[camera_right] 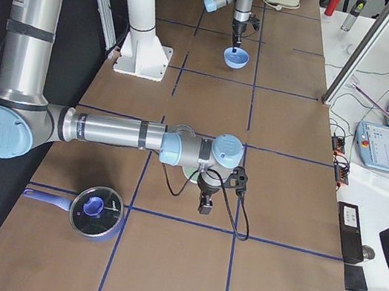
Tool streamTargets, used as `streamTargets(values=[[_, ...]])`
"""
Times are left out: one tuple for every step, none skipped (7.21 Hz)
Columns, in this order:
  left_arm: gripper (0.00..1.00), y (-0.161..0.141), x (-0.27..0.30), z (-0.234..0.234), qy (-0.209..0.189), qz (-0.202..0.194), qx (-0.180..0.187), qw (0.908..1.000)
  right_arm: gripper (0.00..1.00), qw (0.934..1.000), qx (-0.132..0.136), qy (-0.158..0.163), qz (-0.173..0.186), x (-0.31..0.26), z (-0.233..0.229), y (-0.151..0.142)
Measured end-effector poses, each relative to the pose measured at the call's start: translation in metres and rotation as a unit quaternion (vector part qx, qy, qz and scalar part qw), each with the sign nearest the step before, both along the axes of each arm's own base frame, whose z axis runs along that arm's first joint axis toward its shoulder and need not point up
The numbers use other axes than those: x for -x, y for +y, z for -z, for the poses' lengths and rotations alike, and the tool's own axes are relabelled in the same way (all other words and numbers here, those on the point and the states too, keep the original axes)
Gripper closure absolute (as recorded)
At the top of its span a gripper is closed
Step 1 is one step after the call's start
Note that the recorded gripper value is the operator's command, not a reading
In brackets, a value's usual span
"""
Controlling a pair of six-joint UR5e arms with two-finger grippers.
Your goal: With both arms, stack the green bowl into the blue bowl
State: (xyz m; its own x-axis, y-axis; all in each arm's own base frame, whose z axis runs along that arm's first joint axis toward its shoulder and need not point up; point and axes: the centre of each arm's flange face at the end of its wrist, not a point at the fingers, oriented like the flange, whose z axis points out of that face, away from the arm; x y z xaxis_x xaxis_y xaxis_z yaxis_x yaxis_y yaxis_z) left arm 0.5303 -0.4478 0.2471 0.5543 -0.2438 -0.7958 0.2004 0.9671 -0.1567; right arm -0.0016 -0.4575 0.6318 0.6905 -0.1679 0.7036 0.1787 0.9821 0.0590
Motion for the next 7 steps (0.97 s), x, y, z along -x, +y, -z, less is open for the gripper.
streamTargets(values=[[0.98,0.008,-0.020,0.012,0.000,0.000,-0.006,1.0000,0.00,1.0000,0.000,0.000,0.000,0.000,0.000,0.000],[0.82,0.013,-0.031,0.021,0.001,-0.003,-0.010,0.9999,0.00,1.0000,0.000,0.000,0.000,0.000,0.000,0.000],[0.43,0.016,-0.040,0.024,0.001,-0.006,-0.011,0.9999,0.00,1.0000,0.000,0.000,0.000,0.000,0.000,0.000],[0.00,0.016,-0.044,0.025,-0.001,-0.008,-0.010,0.9999,0.00,1.0000,0.000,0.000,0.000,0.000,0.000,0.000],[0.00,0.016,-0.046,0.024,-0.002,-0.010,-0.012,0.9999,0.00,1.0000,0.000,0.000,0.000,0.000,0.000,0.000],[0.00,0.016,-0.045,0.025,-0.003,-0.015,-0.020,0.9997,0.00,1.0000,-0.001,0.000,0.001,0.001,0.000,-0.001],[0.00,0.011,-0.036,0.028,-0.007,-0.019,-0.026,0.9995,0.00,1.0000,-0.003,0.000,0.001,0.001,0.002,-0.003]])
